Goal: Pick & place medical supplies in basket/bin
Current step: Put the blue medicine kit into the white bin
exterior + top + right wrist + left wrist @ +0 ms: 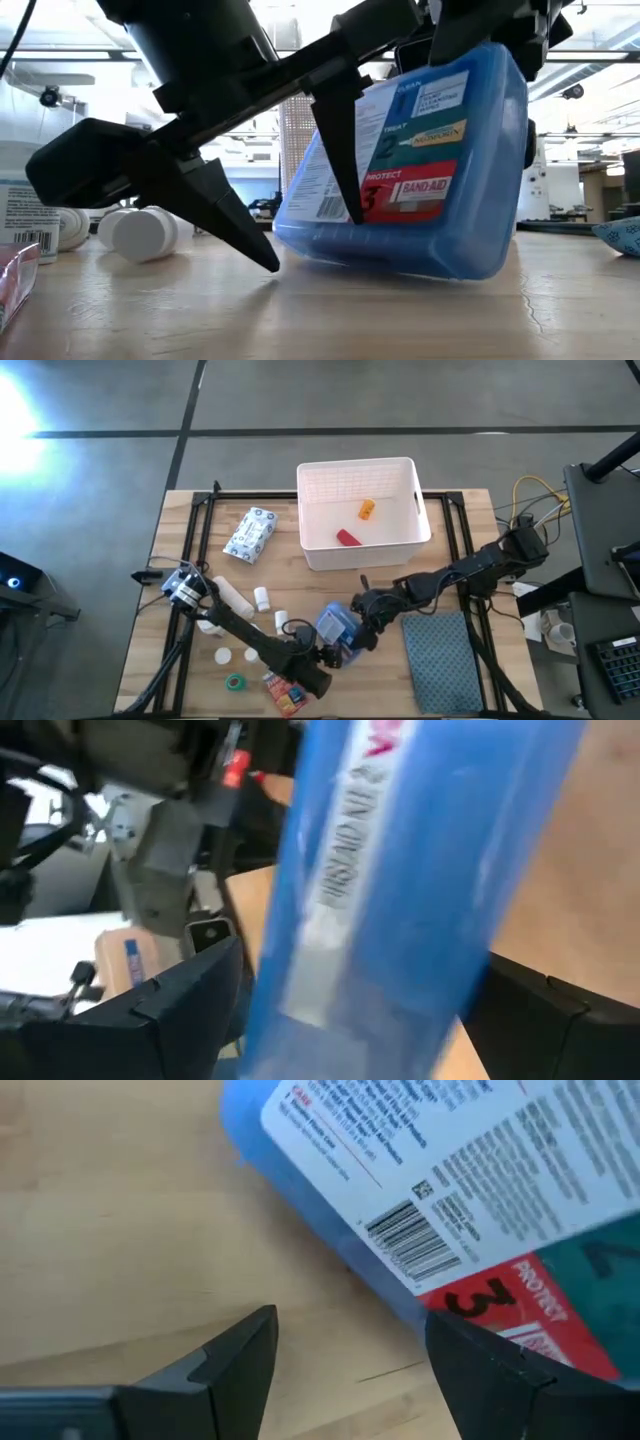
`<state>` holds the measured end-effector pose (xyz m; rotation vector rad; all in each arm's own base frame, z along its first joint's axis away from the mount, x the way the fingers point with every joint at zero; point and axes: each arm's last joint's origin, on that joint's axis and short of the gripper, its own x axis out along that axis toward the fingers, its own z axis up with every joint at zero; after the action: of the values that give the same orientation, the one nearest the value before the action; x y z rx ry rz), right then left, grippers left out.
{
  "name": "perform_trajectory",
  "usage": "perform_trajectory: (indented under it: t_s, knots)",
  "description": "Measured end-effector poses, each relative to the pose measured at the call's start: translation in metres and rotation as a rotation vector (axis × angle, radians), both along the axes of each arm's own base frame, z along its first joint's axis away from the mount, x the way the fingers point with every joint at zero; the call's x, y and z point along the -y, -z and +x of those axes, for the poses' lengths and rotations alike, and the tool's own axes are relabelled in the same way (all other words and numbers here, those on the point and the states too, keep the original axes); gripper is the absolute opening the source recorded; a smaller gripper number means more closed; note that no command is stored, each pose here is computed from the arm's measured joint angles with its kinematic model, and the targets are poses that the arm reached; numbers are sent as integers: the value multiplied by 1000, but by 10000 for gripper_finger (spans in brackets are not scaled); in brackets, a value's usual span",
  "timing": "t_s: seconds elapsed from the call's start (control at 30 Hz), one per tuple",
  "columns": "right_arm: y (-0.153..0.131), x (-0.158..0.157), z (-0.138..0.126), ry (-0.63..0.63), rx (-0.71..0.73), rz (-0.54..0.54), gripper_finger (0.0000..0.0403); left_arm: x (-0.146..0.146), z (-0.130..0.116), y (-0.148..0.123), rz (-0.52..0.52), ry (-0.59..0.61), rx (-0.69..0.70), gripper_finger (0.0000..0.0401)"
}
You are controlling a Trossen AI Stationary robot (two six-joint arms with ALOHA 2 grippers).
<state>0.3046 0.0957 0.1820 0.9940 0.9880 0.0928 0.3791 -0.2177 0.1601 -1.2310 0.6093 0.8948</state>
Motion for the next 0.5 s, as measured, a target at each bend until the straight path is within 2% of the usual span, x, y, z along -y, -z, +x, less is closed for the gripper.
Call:
perform_trajectory:
  t_s: [0.37,0.5]
  knots:
    - [12,7,-11,-12,-138,-94,325,2,3,-7,41,49,14,235]
    - [11,7,-11,-12,-134,-93,302,2,3,-7,43,51,12,235]
